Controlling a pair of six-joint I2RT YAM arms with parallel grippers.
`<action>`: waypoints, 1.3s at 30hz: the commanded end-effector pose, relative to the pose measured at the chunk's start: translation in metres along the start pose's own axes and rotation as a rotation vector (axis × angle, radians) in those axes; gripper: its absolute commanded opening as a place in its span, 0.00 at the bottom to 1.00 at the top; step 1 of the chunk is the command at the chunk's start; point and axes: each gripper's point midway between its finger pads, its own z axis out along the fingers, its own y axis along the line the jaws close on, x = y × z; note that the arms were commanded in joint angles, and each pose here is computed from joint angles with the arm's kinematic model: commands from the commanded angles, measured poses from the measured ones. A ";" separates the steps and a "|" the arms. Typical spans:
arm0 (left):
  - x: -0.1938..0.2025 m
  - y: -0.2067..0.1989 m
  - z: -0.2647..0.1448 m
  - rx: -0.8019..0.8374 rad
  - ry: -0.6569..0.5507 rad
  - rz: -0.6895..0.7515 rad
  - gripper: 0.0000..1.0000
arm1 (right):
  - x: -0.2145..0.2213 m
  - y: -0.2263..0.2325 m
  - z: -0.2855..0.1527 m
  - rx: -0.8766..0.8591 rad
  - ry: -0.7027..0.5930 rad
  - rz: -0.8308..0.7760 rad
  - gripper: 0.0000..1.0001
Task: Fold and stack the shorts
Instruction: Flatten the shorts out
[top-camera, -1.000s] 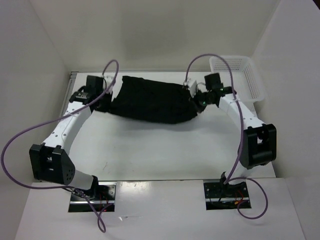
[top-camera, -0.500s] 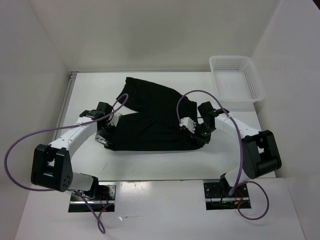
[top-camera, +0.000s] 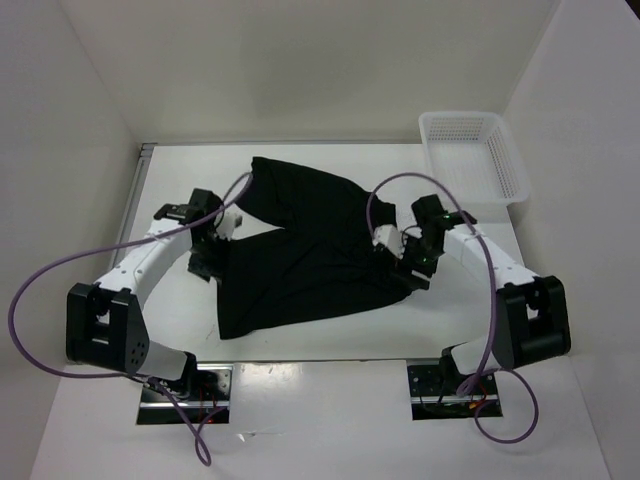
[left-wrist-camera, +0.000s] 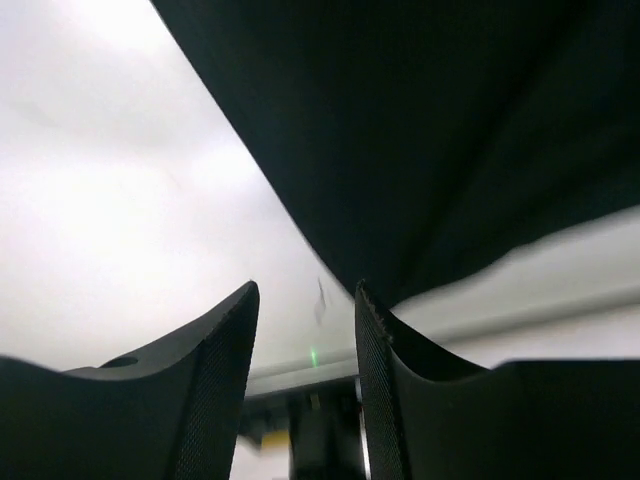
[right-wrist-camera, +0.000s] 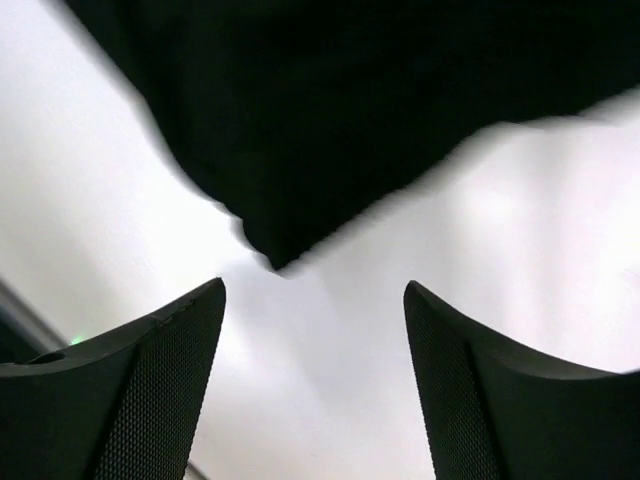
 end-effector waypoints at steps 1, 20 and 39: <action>-0.098 0.033 -0.023 -0.082 -0.330 -0.043 0.51 | -0.051 -0.065 -0.083 0.293 -0.287 0.069 0.77; -0.148 0.069 0.088 -0.197 -0.213 -0.061 0.60 | -0.065 0.015 0.033 0.092 -0.134 -0.254 0.59; -0.183 0.096 0.089 -0.326 -0.261 -0.080 0.00 | -0.038 0.040 -0.003 0.079 -0.094 -0.468 0.00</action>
